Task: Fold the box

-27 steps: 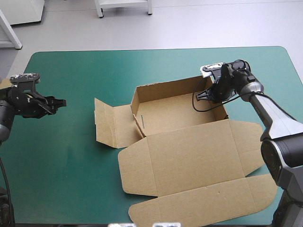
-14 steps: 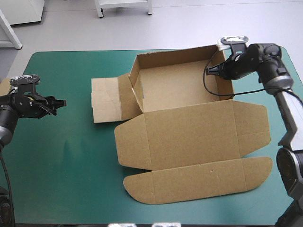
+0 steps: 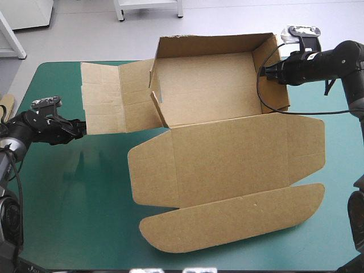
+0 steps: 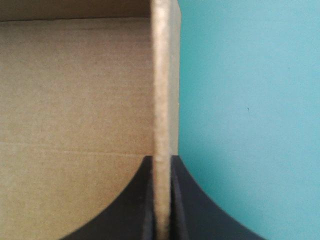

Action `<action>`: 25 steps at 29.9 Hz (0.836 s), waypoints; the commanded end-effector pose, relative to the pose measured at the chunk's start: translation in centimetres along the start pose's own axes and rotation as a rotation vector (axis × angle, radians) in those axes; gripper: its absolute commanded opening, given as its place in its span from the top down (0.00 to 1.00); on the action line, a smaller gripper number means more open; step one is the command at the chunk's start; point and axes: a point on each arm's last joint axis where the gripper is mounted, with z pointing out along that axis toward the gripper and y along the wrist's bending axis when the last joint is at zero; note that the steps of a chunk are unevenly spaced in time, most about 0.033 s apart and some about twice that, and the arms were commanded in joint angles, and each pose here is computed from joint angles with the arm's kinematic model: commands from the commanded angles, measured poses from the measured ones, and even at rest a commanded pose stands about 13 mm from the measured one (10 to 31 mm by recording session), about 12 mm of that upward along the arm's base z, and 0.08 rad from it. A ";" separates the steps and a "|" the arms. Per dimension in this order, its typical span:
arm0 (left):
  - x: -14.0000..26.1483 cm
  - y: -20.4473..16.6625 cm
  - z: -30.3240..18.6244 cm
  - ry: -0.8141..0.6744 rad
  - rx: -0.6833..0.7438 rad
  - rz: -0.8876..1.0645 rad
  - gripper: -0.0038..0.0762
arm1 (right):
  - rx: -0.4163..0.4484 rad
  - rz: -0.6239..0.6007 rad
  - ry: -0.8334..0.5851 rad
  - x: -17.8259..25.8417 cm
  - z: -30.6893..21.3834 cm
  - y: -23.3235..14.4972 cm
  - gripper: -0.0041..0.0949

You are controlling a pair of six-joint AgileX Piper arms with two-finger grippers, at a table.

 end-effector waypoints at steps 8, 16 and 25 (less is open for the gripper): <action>-2.6 -5.1 -1.7 -0.219 0.612 -0.097 0.45 | -0.062 -0.004 -0.124 -1.2 -2.9 1.6 0.98; -3.0 -8.8 -3.6 -0.281 0.990 -0.113 0.45 | -0.062 -0.001 -0.159 -1.5 -2.9 1.5 0.98; -2.4 -12.1 -5.5 -0.261 1.285 -0.095 0.45 | -0.053 0.004 -0.139 -1.5 -1.6 0.9 0.98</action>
